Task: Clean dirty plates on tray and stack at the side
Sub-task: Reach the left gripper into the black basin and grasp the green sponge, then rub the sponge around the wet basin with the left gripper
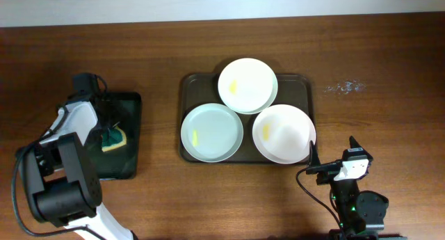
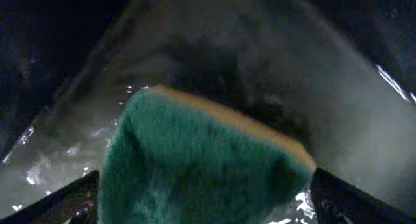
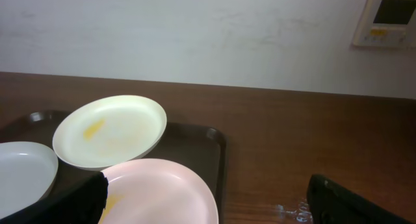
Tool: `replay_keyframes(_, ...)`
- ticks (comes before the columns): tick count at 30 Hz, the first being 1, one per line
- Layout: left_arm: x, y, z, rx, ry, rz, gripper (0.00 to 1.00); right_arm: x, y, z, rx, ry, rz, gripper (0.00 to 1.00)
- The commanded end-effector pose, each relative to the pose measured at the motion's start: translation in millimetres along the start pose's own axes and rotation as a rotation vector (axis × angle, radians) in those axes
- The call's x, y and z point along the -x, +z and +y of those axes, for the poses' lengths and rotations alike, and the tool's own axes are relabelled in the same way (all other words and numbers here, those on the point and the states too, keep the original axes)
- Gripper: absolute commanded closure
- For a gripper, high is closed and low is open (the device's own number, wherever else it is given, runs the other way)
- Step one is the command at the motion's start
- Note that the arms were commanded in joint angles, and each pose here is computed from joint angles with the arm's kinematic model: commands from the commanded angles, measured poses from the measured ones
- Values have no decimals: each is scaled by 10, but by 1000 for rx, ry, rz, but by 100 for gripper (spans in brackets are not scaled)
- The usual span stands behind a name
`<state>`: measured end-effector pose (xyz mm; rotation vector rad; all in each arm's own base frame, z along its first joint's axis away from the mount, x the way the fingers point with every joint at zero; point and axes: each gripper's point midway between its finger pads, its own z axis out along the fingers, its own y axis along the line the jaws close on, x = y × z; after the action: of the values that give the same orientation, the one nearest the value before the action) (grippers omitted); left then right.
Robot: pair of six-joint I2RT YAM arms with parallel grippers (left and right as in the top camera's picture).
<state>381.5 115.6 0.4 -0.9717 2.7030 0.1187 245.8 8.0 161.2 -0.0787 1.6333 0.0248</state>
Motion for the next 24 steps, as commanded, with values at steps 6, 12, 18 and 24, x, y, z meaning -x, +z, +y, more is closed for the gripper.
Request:
replay_keyframes(6, -677, 76, 137, 25, 6, 281, 100, -35, 2, -22, -10, -6, 6, 2)
replay_keyframes(12, -481, -326, 114, 49, 69, 331, 1, -35, 2, -22, -10, -6, 6, 2)
replay_keyframes(18, -693, -214, 170, 53, 70, 378, 49, -35, 2, -22, -10, -6, 6, 1)
replay_keyframes(24, -710, -60, 276, 99, 79, 331, 100, -35, 2, -22, -10, -6, 6, 2)
